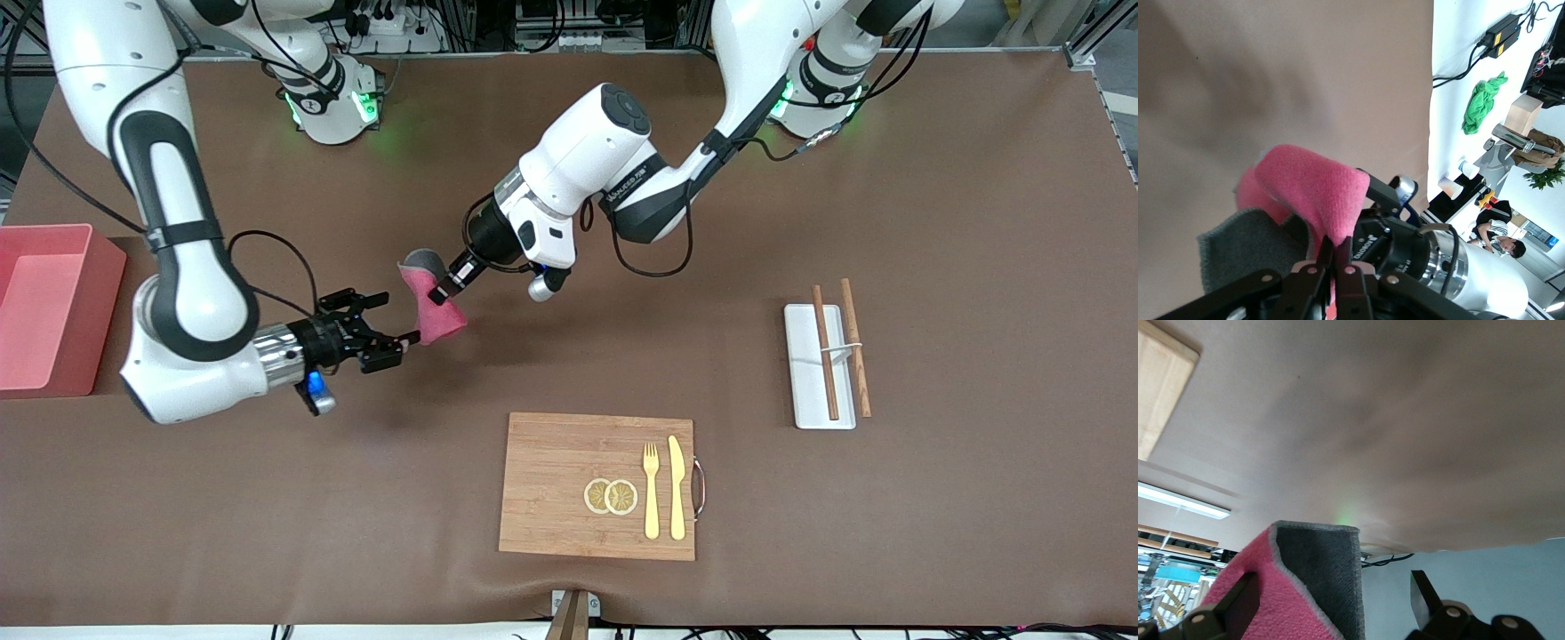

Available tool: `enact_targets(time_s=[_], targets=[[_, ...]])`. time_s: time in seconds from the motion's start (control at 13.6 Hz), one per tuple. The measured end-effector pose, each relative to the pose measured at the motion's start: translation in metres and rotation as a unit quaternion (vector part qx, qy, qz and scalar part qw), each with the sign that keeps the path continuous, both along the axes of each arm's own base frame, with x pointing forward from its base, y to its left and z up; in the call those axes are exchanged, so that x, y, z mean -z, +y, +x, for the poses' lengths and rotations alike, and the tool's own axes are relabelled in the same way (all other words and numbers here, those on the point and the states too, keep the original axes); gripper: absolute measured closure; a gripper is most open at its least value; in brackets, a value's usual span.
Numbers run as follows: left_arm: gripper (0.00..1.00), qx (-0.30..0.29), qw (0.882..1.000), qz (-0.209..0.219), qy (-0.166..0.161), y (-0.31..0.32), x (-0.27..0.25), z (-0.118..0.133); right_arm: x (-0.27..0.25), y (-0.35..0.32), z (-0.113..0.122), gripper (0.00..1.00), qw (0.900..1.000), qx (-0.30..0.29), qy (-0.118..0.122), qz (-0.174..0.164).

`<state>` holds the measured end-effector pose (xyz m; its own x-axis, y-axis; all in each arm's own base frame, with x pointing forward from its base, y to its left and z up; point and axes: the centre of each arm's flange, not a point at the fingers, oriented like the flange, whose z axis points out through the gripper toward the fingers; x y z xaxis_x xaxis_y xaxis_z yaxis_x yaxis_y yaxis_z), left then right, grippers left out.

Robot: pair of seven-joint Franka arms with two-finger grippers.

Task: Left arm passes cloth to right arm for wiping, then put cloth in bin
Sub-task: 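Grasp the cloth with the right gripper beside the left gripper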

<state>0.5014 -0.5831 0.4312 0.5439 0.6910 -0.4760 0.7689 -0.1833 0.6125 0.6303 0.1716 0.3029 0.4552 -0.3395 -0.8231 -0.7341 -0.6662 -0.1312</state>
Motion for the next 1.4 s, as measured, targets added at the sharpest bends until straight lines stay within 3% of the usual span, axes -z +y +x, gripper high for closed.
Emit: enact_targets(time_s=[0.96, 1.25, 1.4], targets=[[0.96, -0.002, 1.0, -0.003, -0.004, 0.001, -0.004, 0.002, -0.01, -0.003, 0.02, 0.0, 0.998, 0.05, -0.038, 0.009], [0.96, 0.006, 0.999, -0.013, -0.036, 0.002, -0.01, 0.005, -0.015, 0.004, 0.03, 0.0, 0.995, 0.075, -0.066, 0.01], [0.96, 0.002, 0.999, -0.017, -0.043, 0.003, -0.004, 0.008, -0.016, 0.013, 0.031, 0.0, 0.994, 0.086, -0.067, 0.009]])
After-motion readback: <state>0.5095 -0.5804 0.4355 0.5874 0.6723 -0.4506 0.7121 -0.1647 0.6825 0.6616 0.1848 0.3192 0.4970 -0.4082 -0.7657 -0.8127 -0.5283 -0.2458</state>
